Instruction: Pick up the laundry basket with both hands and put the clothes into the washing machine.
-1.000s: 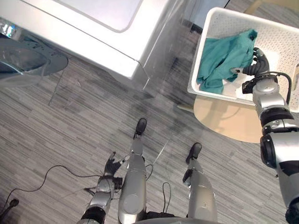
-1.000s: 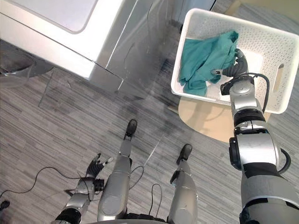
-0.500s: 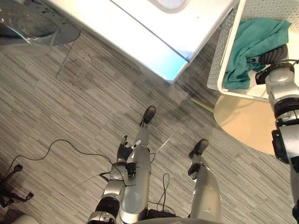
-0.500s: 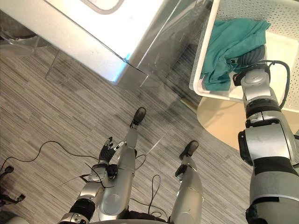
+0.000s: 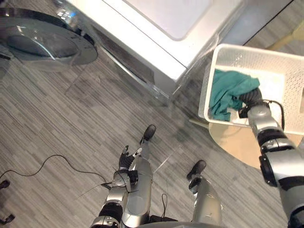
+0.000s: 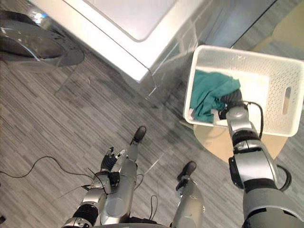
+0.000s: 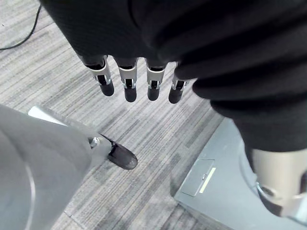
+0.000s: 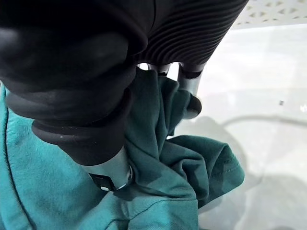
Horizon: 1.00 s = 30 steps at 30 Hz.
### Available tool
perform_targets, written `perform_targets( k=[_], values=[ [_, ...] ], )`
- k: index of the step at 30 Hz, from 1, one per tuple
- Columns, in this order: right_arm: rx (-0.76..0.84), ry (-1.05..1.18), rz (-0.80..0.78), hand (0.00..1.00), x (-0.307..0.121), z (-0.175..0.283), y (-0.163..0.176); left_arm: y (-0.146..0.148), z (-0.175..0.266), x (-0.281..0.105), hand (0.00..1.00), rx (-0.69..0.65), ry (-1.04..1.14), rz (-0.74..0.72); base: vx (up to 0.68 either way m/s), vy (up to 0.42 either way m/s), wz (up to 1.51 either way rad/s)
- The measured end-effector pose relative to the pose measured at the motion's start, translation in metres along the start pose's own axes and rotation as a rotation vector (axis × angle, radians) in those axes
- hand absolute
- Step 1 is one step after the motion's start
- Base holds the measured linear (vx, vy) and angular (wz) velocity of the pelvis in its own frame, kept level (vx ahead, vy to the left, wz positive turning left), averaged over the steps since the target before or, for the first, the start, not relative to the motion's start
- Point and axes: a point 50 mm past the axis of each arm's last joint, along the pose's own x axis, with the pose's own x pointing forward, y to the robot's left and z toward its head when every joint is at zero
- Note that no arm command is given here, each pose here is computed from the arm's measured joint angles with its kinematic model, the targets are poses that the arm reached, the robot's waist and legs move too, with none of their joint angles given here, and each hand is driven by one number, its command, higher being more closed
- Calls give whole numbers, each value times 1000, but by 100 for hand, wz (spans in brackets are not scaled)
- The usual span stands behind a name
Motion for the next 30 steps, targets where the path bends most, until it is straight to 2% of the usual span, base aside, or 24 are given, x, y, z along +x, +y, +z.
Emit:
perform_targets(
  k=[6, 8, 14, 18, 20, 22, 24, 26, 28, 30],
  values=[
    [214, 190, -78, 100, -18, -68, -11, 20, -38, -14, 0, -2, 136, 49, -73, 18, 10],
    [285, 254, -127, 100, -27, -93, -20, 37, -68, -28, 0, -18, 253, 105, -76, 28, -3],
    [430, 261, -199, 100, -30, -99, -32, 70, -109, -53, 0, -108, 430, 254, -52, 32, -21],
    [482, 108, -238, 100, -29, -73, -46, 95, -118, -66, 0, -265, 447, 394, -15, 20, -17],
    [495, 23, -277, 100, -33, -62, -58, 116, -108, -68, 0, -367, 367, 496, -13, -7, -5],
    [509, -125, -342, 100, -44, -41, -76, 154, -70, -72, 0, -446, 144, 644, 45, -31, 1],
    [518, -229, -377, 100, -50, -24, -84, 176, -34, -73, 0, -411, -35, 701, 41, -28, -2],
    [537, -383, -393, 100, -59, 4, -91, 200, 28, -76, 0, -360, -323, 731, 43, -38, -2],
    [561, -499, -373, 100, -68, 26, -87, 204, 73, -83, 0, -346, -527, 729, 19, -20, -8],
    [575, -643, -303, 100, -82, 55, -72, 193, 125, -94, 0, -286, -768, 703, -4, -3, -18]
  ],
)
